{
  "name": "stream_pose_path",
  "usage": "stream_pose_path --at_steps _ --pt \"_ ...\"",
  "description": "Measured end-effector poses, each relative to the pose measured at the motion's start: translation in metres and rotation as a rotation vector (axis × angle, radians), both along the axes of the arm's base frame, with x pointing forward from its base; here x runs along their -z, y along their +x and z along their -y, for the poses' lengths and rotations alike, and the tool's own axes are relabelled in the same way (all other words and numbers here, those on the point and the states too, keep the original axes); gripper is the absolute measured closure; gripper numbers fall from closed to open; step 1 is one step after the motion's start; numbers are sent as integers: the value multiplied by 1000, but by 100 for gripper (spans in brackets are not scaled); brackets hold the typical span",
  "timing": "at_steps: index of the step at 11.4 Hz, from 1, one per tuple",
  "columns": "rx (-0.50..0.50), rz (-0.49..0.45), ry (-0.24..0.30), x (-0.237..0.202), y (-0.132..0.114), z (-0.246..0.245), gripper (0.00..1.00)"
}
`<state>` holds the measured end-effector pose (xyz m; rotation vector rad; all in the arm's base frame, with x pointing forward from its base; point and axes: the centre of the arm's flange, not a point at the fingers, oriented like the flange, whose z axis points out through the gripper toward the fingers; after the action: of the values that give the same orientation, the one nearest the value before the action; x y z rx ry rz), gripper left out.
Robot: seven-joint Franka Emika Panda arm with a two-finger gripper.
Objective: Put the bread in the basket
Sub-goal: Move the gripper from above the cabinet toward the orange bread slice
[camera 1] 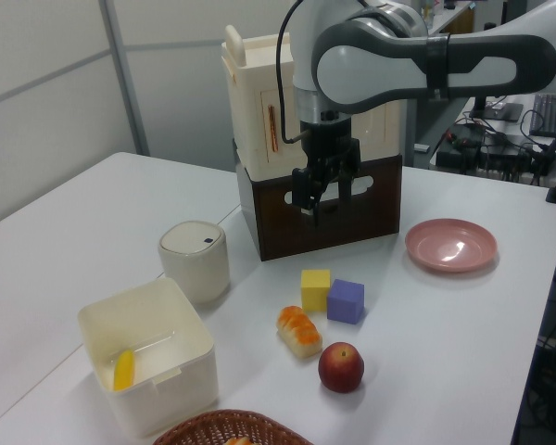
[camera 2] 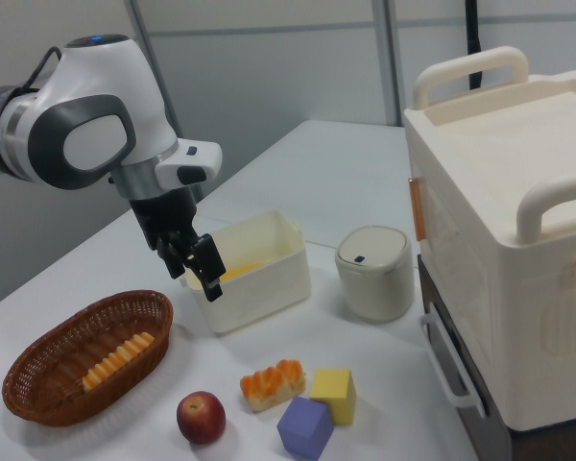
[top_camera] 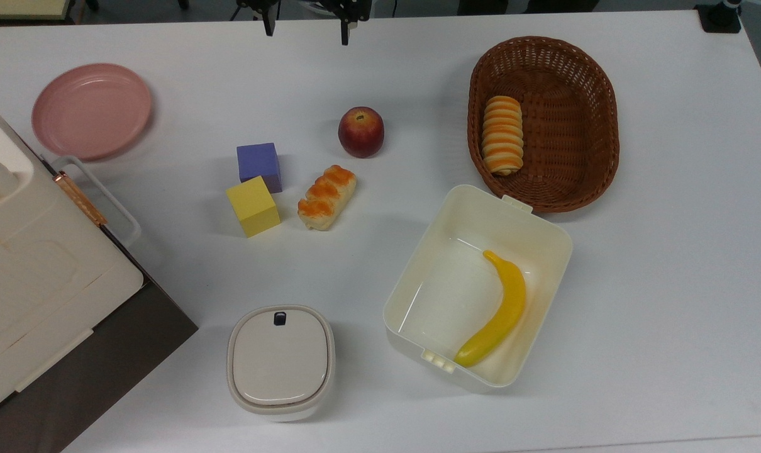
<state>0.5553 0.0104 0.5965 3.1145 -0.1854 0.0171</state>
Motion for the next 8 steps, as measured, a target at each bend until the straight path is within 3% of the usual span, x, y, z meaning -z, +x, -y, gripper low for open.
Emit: stream_pose_path --at_steps 6,8 --pt "6 -41 -1 5 -3 2 0" --pt "73 -44 -2 8 -2 4 0"
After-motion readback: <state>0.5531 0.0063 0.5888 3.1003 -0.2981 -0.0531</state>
